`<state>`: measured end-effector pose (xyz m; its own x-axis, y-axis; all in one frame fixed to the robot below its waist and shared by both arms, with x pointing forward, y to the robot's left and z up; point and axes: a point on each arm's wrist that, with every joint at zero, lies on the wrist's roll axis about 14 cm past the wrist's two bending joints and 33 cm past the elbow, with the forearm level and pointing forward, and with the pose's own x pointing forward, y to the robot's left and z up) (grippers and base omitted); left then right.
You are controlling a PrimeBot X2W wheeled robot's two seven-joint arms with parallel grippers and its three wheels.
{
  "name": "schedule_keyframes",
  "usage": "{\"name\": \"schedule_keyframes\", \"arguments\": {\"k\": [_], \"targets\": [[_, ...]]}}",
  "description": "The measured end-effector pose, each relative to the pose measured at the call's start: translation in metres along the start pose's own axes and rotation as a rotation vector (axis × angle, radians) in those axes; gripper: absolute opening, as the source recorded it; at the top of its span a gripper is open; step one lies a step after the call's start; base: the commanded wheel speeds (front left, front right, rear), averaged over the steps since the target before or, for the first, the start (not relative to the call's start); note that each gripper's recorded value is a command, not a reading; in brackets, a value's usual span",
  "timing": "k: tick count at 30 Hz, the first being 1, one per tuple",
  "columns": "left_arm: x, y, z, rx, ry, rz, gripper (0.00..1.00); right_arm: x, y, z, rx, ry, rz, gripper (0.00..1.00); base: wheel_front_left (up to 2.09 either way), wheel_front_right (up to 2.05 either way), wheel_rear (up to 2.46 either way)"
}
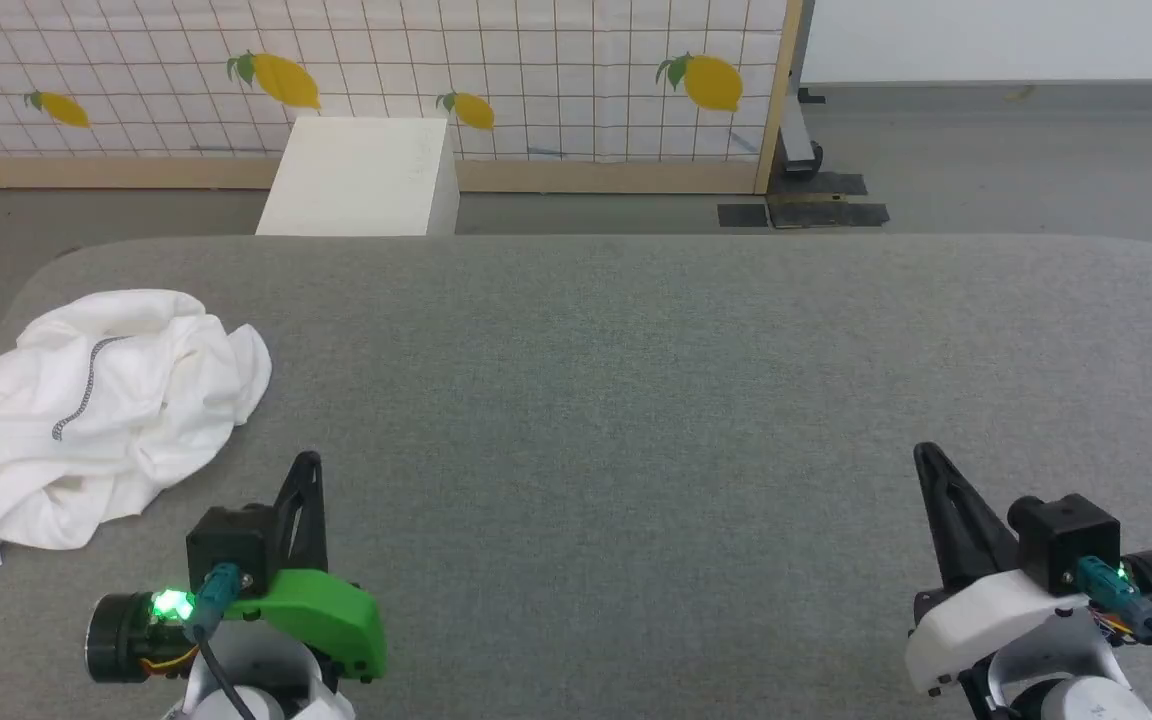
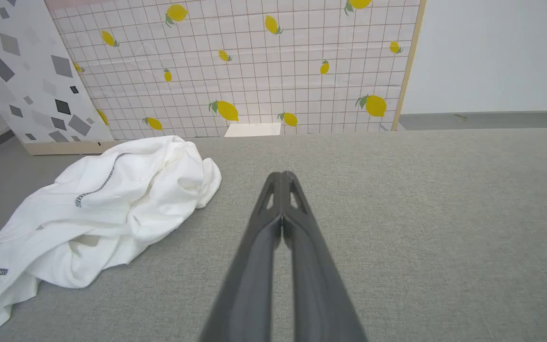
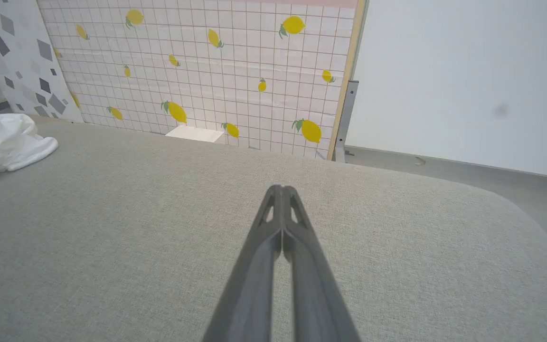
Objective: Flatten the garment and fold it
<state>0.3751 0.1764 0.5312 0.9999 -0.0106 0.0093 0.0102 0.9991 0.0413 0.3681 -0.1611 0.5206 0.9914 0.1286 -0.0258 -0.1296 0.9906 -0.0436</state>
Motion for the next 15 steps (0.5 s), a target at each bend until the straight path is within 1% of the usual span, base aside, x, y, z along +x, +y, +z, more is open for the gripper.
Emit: {"name": "schedule_keyframes", "arguments": {"k": [15], "targets": [[0.0, 0.0, 0.0, 0.0, 0.0, 0.0, 0.0, 0.0, 0.0001, 0.0, 0.0, 0.0, 0.0, 0.0, 0.0, 0.0, 0.0]]}}
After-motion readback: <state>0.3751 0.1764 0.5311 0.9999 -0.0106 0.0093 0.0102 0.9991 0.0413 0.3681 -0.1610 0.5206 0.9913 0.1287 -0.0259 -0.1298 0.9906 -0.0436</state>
